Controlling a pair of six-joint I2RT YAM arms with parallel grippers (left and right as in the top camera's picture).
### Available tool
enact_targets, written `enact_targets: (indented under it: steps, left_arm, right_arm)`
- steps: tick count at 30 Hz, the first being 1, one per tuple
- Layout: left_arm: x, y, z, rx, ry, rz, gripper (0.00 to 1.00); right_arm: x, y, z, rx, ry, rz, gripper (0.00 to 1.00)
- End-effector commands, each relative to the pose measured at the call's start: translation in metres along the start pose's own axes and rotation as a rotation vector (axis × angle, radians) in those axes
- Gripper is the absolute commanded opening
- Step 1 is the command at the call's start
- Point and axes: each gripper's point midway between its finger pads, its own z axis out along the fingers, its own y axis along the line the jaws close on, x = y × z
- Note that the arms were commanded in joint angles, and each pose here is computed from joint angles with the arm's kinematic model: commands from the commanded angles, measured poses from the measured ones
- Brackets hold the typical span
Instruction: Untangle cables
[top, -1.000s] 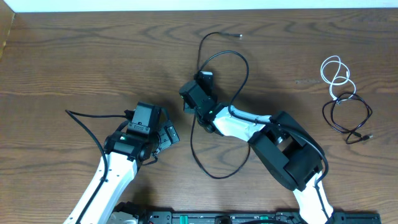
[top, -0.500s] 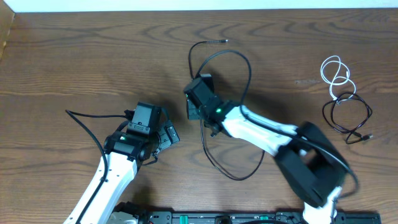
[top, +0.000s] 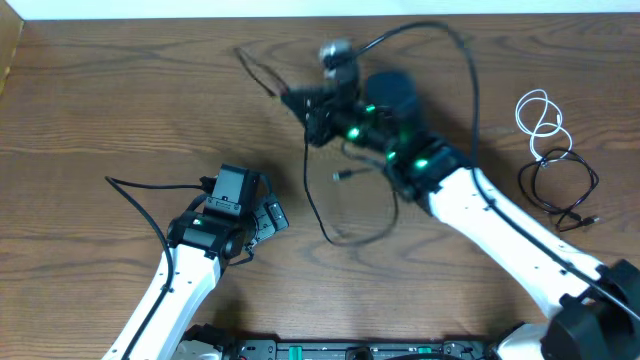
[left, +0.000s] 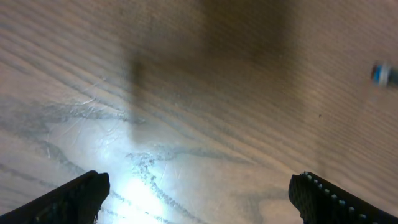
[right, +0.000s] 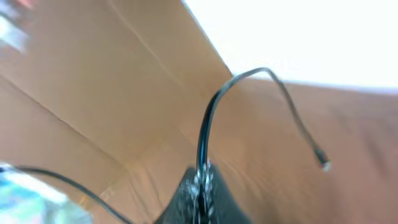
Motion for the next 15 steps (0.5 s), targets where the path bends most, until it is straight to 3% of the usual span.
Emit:
enact_targets:
  steps: [1,6,11,15]
  left_arm:
    - [-0.003,-0.002,-0.003,0.006,-0.011,-0.004,0.98]
    - [-0.003,-0.002,-0.003,0.005,-0.011,-0.004,0.98]
    - [-0.003,-0.002,-0.003,0.006,-0.011,-0.005,0.98]
    - [-0.003,-0.002,-0.003,0.006,-0.011,-0.004,0.98]
  right_arm:
    - [-0.035,0.027,-0.021,-0.142,-0.067,-0.077,0.01]
    - [-0.026,-0.032,-0.027,0.074,-0.023,-0.012,0.01]
    - [0.041,-0.102,-0.055,0.380,0.221,0.153,0.01]
    - [0.093,-0.130,-0.084,0.551,0.412,0.241,0.01]
